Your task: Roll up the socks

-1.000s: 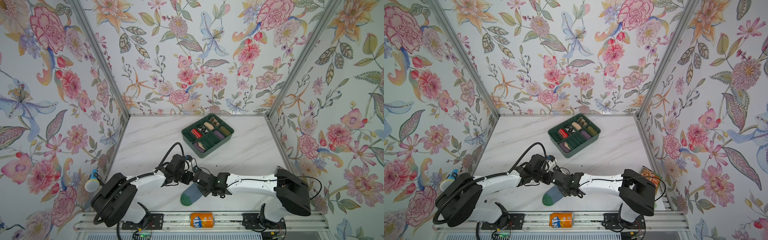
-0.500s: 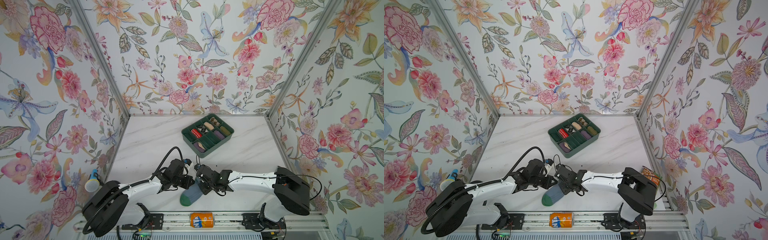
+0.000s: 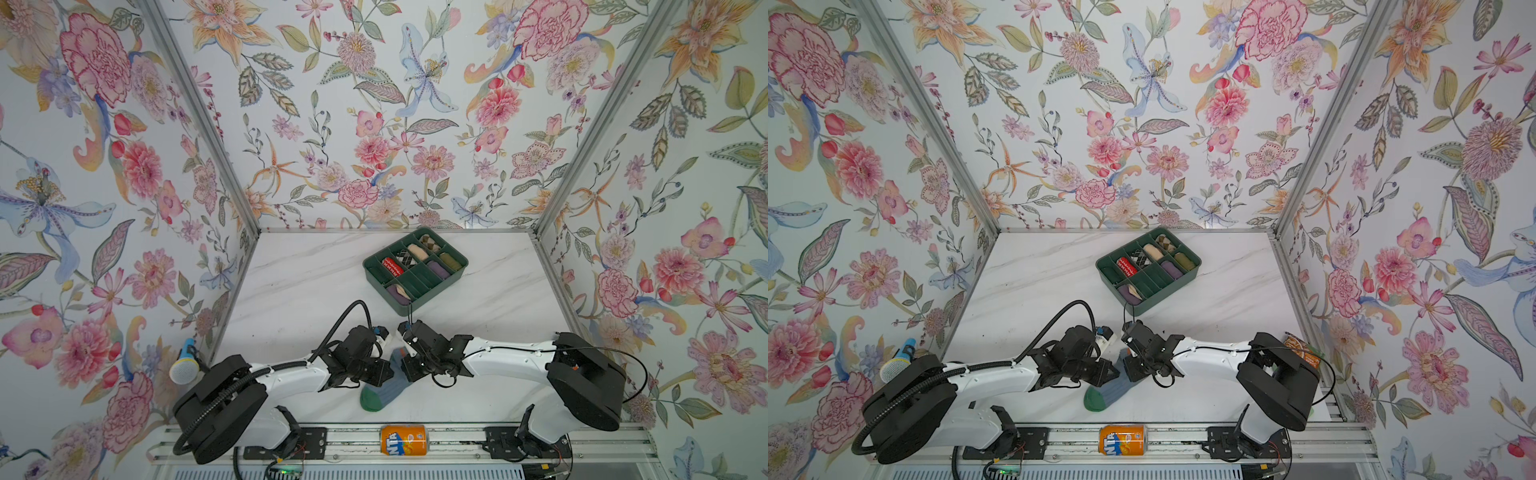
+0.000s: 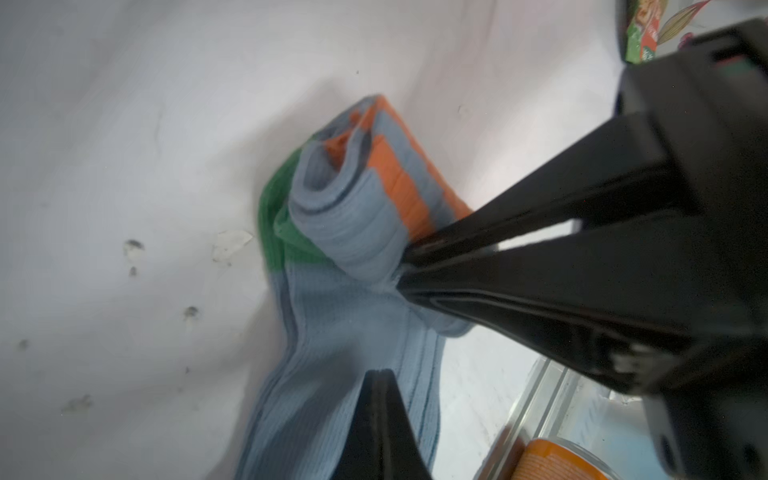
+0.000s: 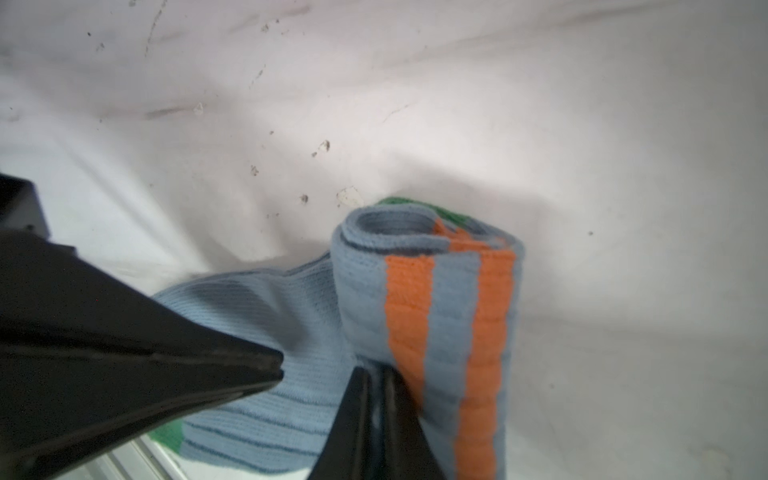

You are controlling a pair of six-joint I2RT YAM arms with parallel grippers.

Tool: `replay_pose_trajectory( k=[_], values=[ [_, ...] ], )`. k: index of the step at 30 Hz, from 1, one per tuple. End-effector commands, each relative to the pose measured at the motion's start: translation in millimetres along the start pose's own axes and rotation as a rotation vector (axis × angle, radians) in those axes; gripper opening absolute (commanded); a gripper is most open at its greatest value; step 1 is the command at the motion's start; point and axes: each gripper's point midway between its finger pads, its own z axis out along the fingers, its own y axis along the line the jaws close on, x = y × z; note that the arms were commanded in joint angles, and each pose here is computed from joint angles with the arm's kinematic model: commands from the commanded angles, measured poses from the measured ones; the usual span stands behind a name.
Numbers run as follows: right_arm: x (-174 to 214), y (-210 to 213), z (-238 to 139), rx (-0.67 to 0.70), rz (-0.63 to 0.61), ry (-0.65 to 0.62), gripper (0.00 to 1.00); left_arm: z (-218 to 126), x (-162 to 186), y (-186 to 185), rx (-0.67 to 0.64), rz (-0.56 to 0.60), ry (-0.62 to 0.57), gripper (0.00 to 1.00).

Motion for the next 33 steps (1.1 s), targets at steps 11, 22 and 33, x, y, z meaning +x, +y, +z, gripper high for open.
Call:
replay_pose_trajectory(
  k=[11,22,33],
  values=[
    [39,-53,10,0.156,0.112,0.12,0.12,12,-19,49,-0.227,0.091,0.043,0.0],
    [27,-78,7,0.245,0.2,0.067,0.12,14,-46,85,-0.314,0.115,0.06,0.0],
    [36,-74,12,0.183,0.191,0.104,0.12,12,-50,97,-0.296,0.077,0.028,0.0]
  ],
)
